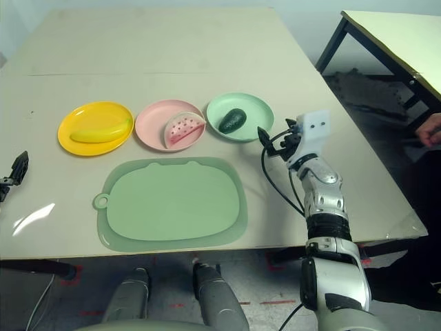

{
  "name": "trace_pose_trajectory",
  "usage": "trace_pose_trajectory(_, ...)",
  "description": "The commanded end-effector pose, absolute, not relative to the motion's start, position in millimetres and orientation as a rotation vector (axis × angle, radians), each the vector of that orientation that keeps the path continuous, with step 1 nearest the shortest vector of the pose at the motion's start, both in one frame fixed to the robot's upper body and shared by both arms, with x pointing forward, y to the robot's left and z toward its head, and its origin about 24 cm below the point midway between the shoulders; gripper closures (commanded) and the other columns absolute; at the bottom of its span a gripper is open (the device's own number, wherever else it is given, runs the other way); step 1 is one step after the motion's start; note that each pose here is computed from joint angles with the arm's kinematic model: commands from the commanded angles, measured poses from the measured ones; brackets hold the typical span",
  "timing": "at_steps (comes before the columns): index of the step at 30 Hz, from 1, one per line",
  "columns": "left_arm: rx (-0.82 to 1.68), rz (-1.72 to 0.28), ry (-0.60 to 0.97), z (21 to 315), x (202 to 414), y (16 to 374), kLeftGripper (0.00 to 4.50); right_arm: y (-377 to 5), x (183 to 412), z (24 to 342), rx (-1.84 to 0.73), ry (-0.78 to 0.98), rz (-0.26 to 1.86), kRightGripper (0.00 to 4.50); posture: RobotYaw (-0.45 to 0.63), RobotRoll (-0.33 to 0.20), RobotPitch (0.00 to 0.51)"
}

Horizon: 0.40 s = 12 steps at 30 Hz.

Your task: Place the fruits into color-matched plates.

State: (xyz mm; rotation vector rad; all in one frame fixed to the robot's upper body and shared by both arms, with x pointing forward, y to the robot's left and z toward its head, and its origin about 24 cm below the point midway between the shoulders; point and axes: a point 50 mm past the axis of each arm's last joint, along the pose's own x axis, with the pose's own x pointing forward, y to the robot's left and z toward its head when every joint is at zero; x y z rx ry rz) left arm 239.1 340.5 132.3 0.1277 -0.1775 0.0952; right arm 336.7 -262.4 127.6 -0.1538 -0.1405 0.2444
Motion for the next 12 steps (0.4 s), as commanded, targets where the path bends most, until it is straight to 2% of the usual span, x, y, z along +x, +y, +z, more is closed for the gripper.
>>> trace_pose_trajectory(1,0.127,0.061,-0.146,127,246,334,0.02,-257,331,126,-0.14,-0.135,0.233,0.0,0.01,0.0,0.251)
trace_pose_trajectory(6,0.142,0.013,-0.153,130,258,323,0.02,-256,321,130,-0.14,-0.152,0.189,0.0,0.02,0.0,0.252)
trace_pose_trajectory(12,0.155,0.009,-0.16,130,260,322,0.02,-262,314,127,-0.13,-0.131,0.15,0.0,0.01,0.0,0.235)
